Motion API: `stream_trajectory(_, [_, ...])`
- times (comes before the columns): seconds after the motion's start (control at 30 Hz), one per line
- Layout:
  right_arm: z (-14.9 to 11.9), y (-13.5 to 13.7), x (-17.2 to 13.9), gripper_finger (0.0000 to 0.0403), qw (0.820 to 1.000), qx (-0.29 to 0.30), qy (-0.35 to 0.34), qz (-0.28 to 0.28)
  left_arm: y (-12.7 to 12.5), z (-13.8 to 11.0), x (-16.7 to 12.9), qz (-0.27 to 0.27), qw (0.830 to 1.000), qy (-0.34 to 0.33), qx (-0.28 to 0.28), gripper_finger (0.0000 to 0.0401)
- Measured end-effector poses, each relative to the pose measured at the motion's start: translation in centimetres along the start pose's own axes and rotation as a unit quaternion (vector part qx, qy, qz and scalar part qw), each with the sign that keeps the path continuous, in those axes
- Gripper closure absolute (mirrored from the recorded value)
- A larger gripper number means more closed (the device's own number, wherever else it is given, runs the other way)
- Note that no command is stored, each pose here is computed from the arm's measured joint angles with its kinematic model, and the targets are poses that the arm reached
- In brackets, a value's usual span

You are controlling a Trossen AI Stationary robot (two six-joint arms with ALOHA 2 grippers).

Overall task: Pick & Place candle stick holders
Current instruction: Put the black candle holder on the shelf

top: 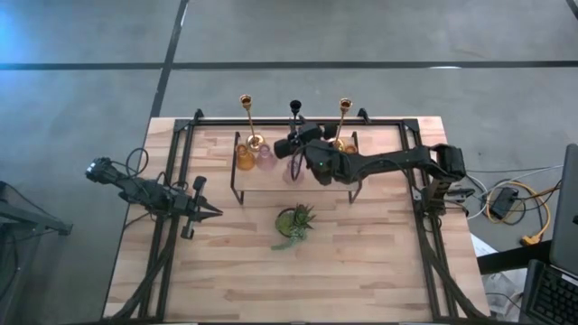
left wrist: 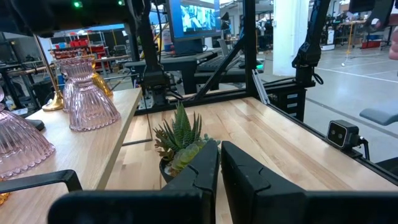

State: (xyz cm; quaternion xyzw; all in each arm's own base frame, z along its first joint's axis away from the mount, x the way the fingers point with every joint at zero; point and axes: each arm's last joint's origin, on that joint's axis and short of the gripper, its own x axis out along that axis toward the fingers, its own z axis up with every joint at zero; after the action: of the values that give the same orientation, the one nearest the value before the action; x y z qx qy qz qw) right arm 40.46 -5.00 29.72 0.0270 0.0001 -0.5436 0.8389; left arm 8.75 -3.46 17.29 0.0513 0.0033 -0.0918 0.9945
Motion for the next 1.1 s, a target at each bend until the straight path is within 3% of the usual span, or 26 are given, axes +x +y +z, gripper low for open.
stream_trajectory(0.43, [0.15, -0.53, 1.01, 0.0299, 1.0, 0.004, 0.0, -0.001, 0.0, 0.0, 0.0, 0.0, 1.0, 0.0, 0.0, 0.0375])
stream_trajectory(0.83, [0.14, -0.55, 1.05, 0.0385, 1.0, 0.0, 0.0, 0.0, 0.0, 0.0, 0.0, 0.0, 1.0, 0.0, 0.0, 0.0375])
stream_trajectory(1.1, [0.15, -0.53, 1.03, 0.0392, 1.0, -0.005, 0.002, 0.006, 0.0, 0.0, 0.0, 0.0, 1.0, 0.0, 0.0, 0.0375])
